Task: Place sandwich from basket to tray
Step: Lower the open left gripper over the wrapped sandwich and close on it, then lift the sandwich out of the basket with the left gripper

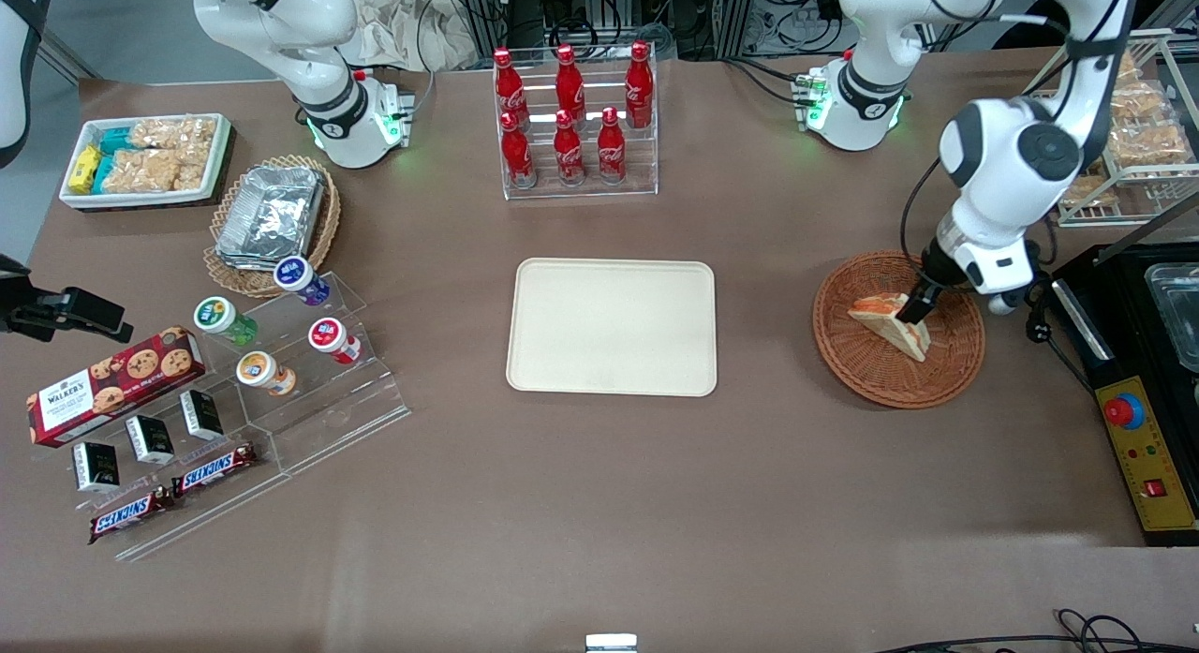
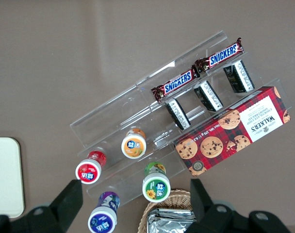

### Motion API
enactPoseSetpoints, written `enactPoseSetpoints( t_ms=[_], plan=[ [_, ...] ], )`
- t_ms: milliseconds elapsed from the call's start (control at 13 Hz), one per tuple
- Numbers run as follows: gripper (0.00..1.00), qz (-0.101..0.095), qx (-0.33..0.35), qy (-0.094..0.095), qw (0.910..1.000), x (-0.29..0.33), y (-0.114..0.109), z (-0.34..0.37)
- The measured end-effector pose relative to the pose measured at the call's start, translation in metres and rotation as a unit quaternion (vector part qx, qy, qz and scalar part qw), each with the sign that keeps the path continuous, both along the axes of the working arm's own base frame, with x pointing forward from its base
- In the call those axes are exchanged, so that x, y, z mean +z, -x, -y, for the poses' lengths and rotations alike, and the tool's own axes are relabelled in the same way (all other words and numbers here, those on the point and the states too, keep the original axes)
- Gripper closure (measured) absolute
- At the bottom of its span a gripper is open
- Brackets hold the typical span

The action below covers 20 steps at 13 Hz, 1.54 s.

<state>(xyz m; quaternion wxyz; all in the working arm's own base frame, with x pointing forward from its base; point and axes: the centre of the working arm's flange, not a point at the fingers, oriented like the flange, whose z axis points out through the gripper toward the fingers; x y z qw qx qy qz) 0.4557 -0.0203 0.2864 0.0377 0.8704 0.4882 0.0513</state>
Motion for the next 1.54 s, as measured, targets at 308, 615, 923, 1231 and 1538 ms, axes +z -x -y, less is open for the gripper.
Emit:
enactPoseSetpoints(
  t_ms=[308, 615, 923, 1231, 1538],
  plan=[
    [0.00, 0.003, 0.010, 0.001, 0.9999, -0.035, -0.003, 0.000],
    [0.30, -0.006, 0.011, 0.000, 0.9999, -0.046, -0.002, 0.001],
    [0.61, -0.004, 0.011, 0.000, 0.9999, -0.045, -0.003, 0.001],
    [0.68, -0.016, -0.010, 0.001, 0.9998, -0.006, -0.022, 0.021],
    [0.79, -0.073, -0.046, -0.005, 0.9962, 0.138, -0.060, 0.057]
  ],
)
